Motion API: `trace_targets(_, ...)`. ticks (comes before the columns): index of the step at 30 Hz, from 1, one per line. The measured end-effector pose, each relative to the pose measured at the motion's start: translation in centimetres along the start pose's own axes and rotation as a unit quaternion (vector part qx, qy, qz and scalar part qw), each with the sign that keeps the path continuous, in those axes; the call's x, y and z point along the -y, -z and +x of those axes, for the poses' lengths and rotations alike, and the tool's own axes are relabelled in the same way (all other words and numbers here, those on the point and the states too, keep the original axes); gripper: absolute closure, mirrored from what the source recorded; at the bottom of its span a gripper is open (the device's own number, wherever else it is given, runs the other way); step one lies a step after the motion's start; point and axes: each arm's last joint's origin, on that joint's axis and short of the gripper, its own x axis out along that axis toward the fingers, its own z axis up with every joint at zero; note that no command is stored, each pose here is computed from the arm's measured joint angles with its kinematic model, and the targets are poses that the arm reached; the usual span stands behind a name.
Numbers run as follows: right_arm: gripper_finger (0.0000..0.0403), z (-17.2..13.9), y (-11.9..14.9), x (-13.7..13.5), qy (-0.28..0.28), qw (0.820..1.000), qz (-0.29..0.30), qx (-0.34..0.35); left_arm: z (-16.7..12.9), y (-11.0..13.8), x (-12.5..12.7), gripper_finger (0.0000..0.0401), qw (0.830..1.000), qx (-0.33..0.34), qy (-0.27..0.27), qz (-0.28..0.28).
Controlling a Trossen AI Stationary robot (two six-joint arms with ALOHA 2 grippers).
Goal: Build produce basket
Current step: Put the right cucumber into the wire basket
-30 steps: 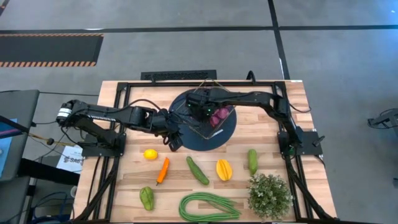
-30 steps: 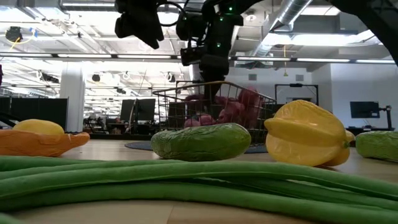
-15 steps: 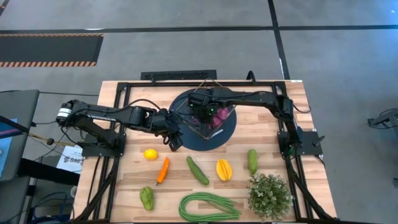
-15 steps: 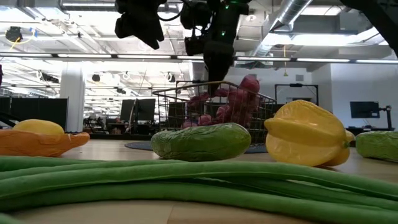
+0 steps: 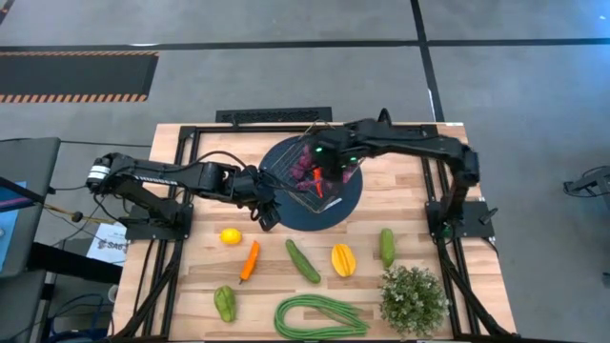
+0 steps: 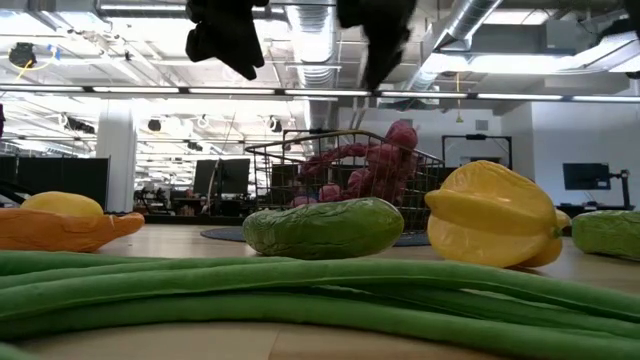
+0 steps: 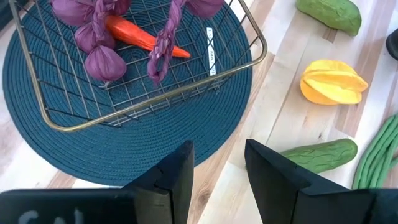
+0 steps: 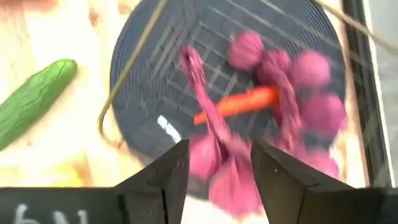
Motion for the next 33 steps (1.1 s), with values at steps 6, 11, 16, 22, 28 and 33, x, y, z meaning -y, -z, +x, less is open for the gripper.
trace_targets(6, 0.0222, -5.2, 4.0, -0.6, 0.003, 0.996, 0.076, -0.056, 0.0, 0.0, 0.0, 0.0271, 1.0, 0.0, 0.0, 0.006)
trace_targets(11, 0.022, -9.4, 7.3, -1.4, 0.003, 0.989, 0.148, -0.028, 0.0, 0.0, 0.0, 0.0271, 1.0, 0.0, 0.0, 0.011)
trace_targets(16, 0.0222, -12.4, 11.0, -2.7, -0.024, 0.975, 0.222, 0.002, 0.0, 0.0, 0.0, 0.0271, 1.0, 0.002, -0.002, 0.017)
trace_targets(22, 0.0224, -12.1, 15.6, -4.3, -0.029, 0.957, 0.288, -0.024, 0.0, -0.1, -0.1, 0.0271, 1.0, 0.007, -0.013, 0.015)
trace_targets(28, 0.0218, -9.1, 17.8, -5.9, 0.002, 0.959, 0.273, -0.079, 0.1, -0.1, -0.2, 0.0271, 1.0, 0.01, -0.017, -0.003)
trace_targets(33, 0.0215, -7.1, 18.0, -6.6, 0.017, 0.953, 0.276, -0.121, 0.1, -0.1, -0.2, 0.0271, 1.0, 0.01, -0.018, 0.004)
